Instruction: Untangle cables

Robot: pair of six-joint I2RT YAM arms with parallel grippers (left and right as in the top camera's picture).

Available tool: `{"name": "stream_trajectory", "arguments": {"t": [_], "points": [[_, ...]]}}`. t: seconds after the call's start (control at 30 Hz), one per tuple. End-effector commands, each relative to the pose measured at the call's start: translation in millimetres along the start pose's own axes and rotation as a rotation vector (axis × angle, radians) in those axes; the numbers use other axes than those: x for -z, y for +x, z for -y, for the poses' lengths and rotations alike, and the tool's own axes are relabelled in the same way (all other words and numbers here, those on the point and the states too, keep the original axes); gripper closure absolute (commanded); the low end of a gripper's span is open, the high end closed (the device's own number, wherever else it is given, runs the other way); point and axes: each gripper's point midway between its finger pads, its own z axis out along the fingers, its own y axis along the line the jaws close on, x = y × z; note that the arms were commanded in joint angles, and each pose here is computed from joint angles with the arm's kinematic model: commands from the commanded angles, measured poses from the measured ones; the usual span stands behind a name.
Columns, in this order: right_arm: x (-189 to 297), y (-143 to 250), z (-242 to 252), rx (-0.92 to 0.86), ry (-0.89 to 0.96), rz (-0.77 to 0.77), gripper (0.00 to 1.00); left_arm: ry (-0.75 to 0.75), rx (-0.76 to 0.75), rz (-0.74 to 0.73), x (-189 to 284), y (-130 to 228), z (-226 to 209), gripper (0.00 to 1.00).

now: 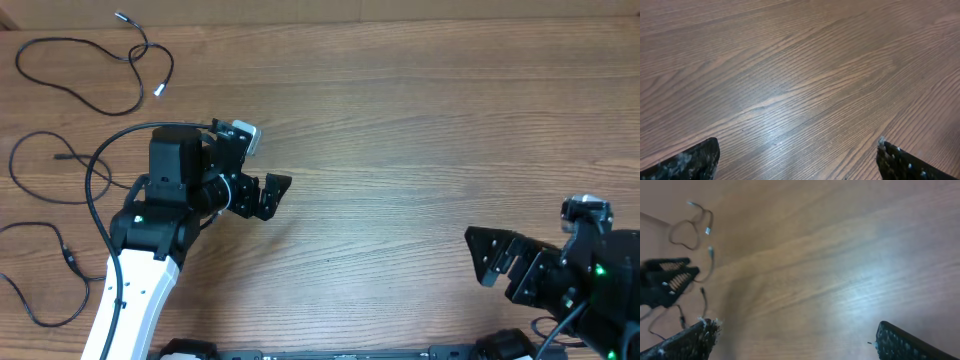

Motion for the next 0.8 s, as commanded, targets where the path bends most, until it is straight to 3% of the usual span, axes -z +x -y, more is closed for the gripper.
{"name": "stream_trajectory", "arguments": {"t": [0.0,0.5,0.77], "points": [[-2,1,2,-0.007,0.012,-0.01,0.0,0.008,-0.011,0.02,4,-8,3,0.0],[-3,-1,13,0.017,0.073,0.007,0.0,0.008,-0.011,0.02,4,-8,3,0.01],[-42,-15,21,0.108,0.09,0.09,0.0,0.008,-0.011,0.02,4,-8,3,0.0]]}}
